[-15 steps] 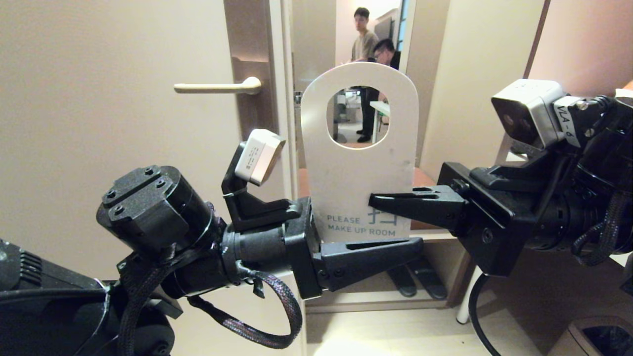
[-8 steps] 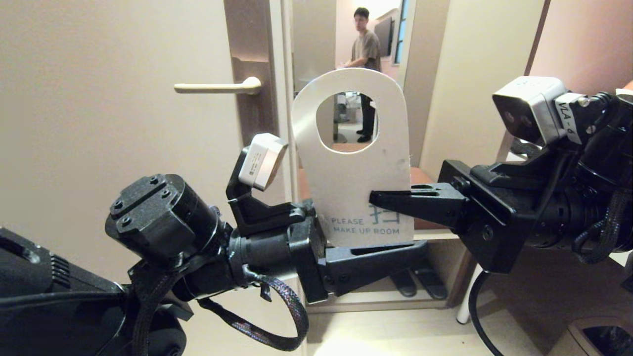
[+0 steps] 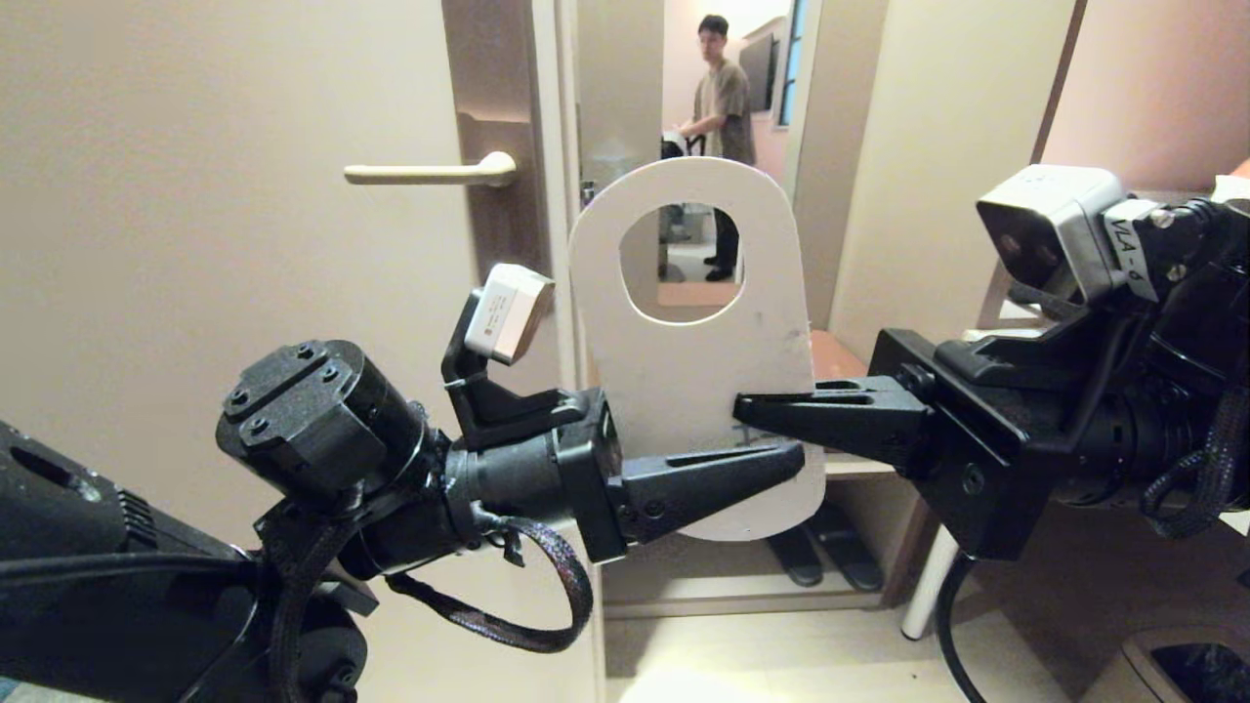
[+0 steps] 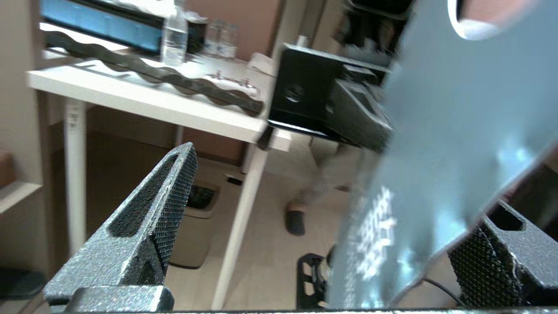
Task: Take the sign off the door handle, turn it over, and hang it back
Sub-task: Hand it to the other hand
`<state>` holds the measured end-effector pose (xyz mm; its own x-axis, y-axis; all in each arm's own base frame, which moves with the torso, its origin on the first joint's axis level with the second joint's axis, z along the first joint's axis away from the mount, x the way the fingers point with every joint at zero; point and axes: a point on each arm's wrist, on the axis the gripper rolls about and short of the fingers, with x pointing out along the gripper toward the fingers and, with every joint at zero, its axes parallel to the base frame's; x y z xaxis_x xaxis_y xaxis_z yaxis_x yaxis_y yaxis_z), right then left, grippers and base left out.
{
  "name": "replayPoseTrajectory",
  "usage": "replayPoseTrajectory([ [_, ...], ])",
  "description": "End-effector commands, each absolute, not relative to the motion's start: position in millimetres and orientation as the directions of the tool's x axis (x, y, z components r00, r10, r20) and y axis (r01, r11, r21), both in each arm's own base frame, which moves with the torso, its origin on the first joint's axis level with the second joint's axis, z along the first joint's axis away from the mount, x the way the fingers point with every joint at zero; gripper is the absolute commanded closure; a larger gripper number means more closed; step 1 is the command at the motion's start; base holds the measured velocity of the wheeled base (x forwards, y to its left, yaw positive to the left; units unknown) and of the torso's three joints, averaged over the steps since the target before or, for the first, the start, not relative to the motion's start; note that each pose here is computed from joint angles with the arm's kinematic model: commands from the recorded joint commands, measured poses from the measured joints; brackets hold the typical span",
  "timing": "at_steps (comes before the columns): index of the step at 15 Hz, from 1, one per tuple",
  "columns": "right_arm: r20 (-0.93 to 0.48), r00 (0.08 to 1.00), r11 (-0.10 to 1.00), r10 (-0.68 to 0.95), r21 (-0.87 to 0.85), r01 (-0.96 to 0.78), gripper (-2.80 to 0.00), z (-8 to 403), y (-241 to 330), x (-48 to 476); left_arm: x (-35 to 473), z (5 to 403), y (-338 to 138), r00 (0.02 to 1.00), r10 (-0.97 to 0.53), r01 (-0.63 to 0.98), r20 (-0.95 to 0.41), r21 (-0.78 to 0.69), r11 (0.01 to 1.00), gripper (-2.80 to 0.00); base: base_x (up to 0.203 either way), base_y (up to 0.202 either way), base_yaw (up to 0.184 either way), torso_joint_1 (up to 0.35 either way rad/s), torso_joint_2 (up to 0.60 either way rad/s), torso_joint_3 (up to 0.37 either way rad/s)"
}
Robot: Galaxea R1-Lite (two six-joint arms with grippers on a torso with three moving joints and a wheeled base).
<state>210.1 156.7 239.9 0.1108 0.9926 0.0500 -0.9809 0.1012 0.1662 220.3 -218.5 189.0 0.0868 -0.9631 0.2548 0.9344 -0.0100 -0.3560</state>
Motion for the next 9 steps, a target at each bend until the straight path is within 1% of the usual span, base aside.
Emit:
replayPoseTrajectory([
  [1, 0.053, 0.113, 0.103, 0.992, 0.163, -0.981, 0.00, 240, 154, 209, 224, 193, -212, 0.098, -0.953, 0.943, 0.285, -0.332, -0.002, -2.80, 0.000, 0.000, 0.000, 0.000, 0.00, 0.000],
  [6, 0.054, 0.173, 0.163, 0.983, 0.163, -0.973, 0.00, 241, 141, 218, 223, 196, -210, 0.098, -0.951, 0.944, 0.293, -0.330, -0.004, -2.80, 0.000, 0.000, 0.000, 0.000, 0.00, 0.000],
  [9, 0.057, 0.179, 0.168, 0.982, 0.159, -0.973, 0.00, 242, 140, 220, 220, 200, -211, 0.086, -0.950, 0.947, 0.301, -0.321, -0.015, -2.80, 0.000, 0.000, 0.000, 0.000, 0.00, 0.000],
])
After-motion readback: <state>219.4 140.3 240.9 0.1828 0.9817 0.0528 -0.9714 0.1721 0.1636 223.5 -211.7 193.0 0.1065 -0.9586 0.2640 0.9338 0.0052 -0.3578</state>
